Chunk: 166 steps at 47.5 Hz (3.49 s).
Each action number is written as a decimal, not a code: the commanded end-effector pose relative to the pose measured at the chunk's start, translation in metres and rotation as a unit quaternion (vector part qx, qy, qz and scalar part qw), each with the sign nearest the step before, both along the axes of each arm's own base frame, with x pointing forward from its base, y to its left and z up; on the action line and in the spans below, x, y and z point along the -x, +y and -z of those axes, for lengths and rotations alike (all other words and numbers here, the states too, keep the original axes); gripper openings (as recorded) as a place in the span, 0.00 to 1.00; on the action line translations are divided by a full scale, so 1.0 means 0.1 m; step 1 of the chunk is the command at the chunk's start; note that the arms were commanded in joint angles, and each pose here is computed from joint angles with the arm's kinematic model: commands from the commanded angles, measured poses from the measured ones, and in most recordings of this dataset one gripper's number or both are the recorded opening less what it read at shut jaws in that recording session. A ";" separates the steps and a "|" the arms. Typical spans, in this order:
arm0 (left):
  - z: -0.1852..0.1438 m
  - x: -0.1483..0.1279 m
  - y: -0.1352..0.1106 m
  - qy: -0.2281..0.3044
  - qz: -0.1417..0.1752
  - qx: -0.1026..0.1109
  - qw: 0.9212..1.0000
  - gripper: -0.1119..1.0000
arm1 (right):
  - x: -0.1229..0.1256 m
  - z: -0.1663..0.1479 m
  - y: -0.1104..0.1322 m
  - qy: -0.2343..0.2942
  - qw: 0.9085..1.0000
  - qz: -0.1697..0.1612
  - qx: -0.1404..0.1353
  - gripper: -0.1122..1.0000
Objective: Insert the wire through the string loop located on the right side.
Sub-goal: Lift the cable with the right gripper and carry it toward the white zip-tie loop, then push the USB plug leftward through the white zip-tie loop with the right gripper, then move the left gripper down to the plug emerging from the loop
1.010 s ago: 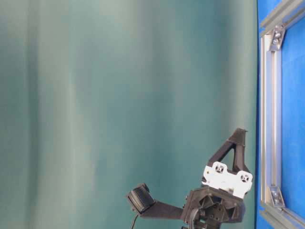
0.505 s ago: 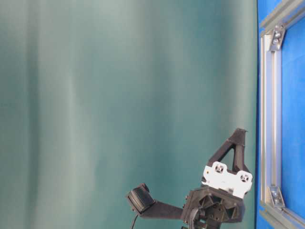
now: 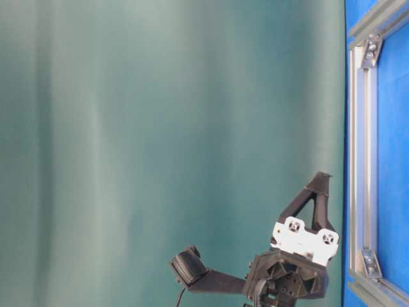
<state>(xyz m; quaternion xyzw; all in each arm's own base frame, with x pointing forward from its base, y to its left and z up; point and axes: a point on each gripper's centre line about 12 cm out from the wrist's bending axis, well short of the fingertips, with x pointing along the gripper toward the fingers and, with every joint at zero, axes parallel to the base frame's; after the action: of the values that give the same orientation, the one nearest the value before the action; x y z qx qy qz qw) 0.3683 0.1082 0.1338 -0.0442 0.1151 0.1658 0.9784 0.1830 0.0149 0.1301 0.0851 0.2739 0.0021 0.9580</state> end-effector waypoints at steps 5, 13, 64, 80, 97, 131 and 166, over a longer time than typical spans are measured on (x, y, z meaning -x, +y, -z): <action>-0.16 -0.01 0.00 -0.022 0.001 -0.007 1.000 0.10 | -0.03 -0.03 0.00 -0.008 1.000 0.000 0.002 0.06; -0.16 -0.02 0.00 -0.023 0.001 -0.007 1.000 0.10 | -0.03 -0.03 0.00 -0.008 1.000 0.001 0.001 0.06; -0.16 -0.02 0.00 -0.023 0.002 -0.007 1.000 0.10 | -0.04 -0.03 0.00 -0.006 1.000 0.001 0.002 0.06; -0.16 -0.02 0.00 -0.023 0.002 -0.007 1.000 0.10 | -0.04 -0.03 0.00 -0.008 1.000 0.001 0.002 0.06; -0.16 -0.02 0.00 -0.023 0.001 -0.007 1.000 0.10 | -0.08 -0.06 0.00 -0.015 1.000 0.003 0.001 0.06; -0.17 -0.03 0.00 -0.023 0.002 -0.010 1.000 0.10 | -0.70 0.03 0.04 -0.019 1.000 0.010 0.013 0.06; -0.17 -0.07 -0.16 -0.025 0.022 -0.004 0.999 0.10 | -0.86 0.05 0.06 -0.021 1.000 0.010 0.016 0.06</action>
<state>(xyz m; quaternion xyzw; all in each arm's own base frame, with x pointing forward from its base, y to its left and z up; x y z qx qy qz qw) 0.3704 0.1008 0.1344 -0.0468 0.1142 0.1565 0.9799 0.2650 0.0193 0.1197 0.0729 0.2649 -0.0127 0.9614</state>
